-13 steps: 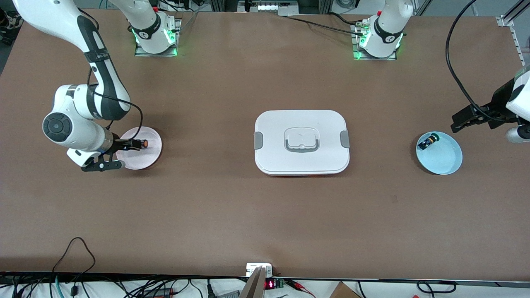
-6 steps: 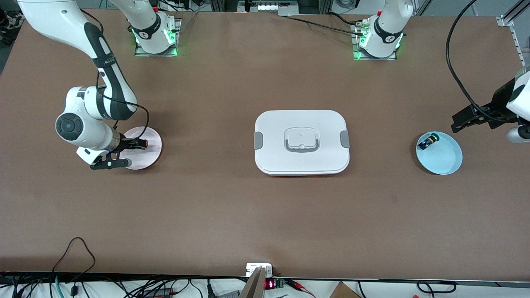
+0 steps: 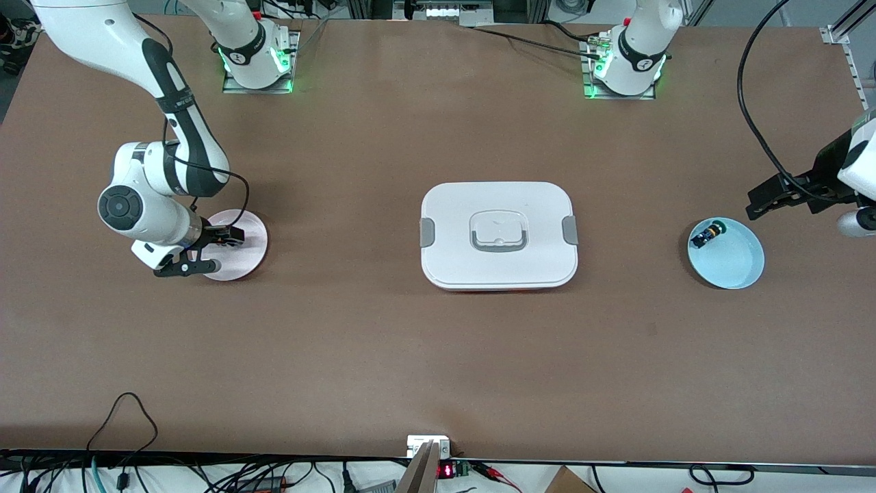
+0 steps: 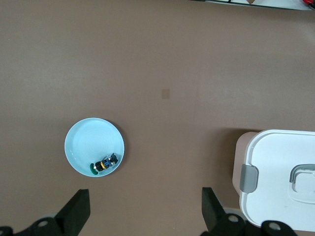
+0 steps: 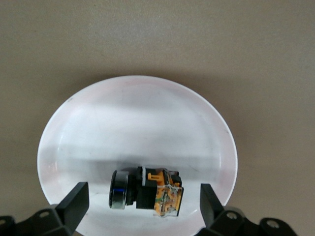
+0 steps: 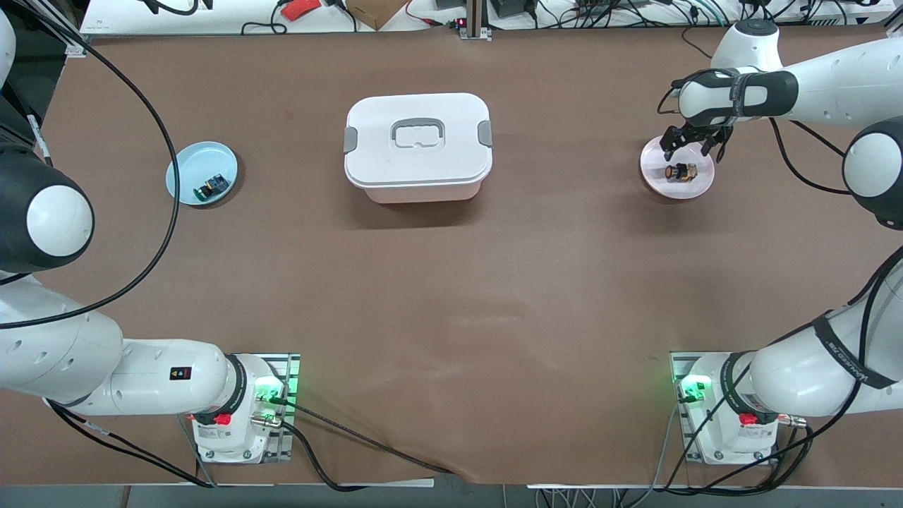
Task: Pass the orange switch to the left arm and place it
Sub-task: 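Close the right gripper on the orange switch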
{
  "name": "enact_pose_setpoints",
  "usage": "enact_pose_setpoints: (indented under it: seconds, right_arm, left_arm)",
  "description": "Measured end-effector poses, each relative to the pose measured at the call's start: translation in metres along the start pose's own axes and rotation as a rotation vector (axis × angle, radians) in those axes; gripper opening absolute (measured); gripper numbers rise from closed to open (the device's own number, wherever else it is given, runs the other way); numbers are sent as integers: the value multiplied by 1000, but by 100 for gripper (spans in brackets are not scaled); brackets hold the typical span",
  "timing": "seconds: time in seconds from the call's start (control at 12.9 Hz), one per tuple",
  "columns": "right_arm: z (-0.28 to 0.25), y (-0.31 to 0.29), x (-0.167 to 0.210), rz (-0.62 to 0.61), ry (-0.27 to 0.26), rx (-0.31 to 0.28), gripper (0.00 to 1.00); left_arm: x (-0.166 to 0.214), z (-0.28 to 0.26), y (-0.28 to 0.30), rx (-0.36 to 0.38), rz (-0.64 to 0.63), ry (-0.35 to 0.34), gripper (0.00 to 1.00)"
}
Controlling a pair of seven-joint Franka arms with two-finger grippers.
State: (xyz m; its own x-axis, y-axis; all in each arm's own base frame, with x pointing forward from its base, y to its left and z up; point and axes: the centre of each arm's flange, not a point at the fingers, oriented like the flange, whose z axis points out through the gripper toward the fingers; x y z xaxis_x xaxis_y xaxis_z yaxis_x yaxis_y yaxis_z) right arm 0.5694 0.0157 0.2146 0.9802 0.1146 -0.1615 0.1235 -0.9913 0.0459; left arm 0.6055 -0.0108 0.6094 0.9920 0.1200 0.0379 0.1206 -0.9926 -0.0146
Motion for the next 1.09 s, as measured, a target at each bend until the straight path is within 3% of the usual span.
enact_pose_setpoints:
  seconds: [1.09]
  right_arm:
    - [29, 0, -12, 10, -13, 15, 100]
  left_arm:
    - [1, 1, 2, 14, 7, 5, 100]
